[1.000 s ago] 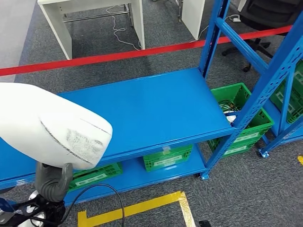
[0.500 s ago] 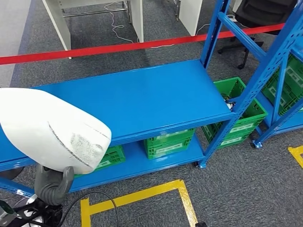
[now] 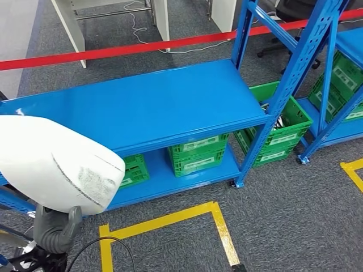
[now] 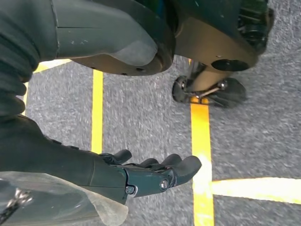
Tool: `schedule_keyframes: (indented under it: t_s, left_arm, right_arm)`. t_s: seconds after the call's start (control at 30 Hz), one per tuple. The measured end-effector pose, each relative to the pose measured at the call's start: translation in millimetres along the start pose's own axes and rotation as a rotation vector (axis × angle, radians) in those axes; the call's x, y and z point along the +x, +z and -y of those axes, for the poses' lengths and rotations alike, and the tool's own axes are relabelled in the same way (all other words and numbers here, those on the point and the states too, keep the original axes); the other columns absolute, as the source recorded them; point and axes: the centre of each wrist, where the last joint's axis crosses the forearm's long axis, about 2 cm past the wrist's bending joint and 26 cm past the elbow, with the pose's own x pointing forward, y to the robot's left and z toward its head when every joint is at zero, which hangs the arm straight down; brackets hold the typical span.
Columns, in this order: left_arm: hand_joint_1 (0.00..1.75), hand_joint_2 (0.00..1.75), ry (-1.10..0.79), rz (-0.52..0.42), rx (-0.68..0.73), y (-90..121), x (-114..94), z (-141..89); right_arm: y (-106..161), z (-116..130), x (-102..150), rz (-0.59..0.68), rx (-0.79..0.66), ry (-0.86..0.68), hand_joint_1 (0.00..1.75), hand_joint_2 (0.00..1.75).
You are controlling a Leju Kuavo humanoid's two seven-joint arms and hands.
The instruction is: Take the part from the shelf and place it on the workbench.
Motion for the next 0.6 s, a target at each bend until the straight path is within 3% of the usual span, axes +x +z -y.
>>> schedule_keyframes:
  t_s: [0.6]
  left_arm:
    - [1.75,1.75,0.000,0.001,0.000,1.4,1.5,0.4]
  right_arm:
    - [-1.4,4.6,-1.0,-0.007,0.090,-0.058,0.00,1.75]
